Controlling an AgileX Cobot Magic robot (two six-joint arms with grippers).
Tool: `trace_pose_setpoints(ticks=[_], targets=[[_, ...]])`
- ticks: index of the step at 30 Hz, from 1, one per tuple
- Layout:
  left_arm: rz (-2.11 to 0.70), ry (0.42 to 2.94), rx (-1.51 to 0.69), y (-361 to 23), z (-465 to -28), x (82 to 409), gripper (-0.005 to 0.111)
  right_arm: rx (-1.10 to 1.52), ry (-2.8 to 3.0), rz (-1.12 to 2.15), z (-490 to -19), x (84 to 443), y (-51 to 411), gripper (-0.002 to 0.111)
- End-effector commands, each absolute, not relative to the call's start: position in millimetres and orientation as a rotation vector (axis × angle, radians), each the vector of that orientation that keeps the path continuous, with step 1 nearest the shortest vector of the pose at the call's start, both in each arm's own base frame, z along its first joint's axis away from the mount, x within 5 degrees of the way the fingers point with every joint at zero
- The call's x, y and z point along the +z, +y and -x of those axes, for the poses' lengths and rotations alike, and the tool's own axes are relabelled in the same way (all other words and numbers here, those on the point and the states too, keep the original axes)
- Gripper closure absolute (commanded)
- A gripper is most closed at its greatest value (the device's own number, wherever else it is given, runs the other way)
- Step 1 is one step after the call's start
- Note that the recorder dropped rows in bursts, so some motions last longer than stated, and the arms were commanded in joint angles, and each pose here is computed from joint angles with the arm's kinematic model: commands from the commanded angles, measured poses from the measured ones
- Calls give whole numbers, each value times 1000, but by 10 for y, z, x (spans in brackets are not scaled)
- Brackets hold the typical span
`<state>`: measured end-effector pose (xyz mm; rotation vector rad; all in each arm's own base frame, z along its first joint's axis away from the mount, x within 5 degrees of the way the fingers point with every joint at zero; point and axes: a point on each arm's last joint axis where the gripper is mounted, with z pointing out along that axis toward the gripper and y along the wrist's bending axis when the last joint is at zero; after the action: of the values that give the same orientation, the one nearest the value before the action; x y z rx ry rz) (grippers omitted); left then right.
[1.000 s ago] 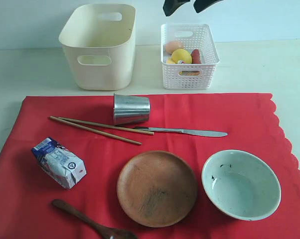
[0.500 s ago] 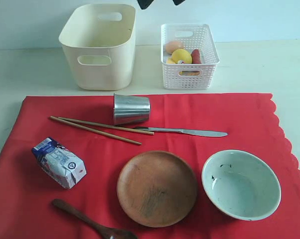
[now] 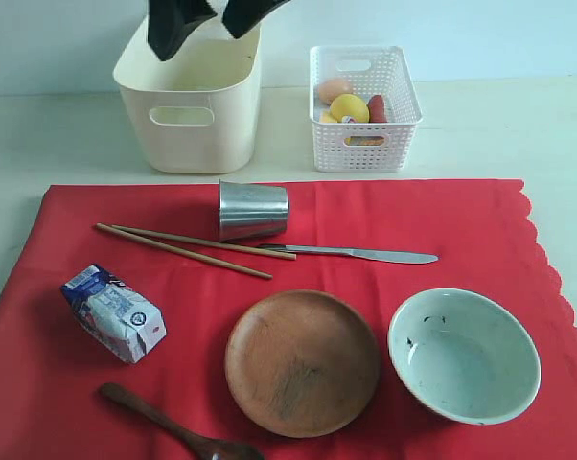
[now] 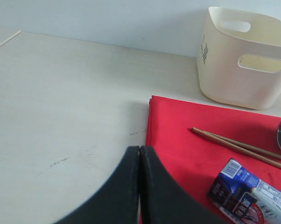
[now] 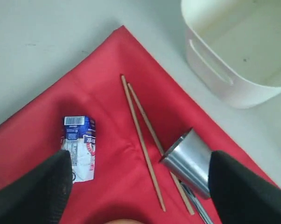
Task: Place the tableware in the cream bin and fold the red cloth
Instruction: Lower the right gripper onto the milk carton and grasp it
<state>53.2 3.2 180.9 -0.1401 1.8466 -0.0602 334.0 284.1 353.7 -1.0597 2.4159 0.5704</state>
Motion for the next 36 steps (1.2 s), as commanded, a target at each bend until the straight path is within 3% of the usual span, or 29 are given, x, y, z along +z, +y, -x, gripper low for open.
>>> trace_pose_setpoints(ticks=[1,22,36], targets=[[139,1836,-57,34,-531,1810,107,535,2383,1149,-3178,3515,3049,33],[139,1836,-57,34,-531,1810,107,470,2539,1447,-2724,2243,4053,33],[139,1836,-57,34,-531,1810,107,503,2588,1327,-2815,1825,4201,33]])
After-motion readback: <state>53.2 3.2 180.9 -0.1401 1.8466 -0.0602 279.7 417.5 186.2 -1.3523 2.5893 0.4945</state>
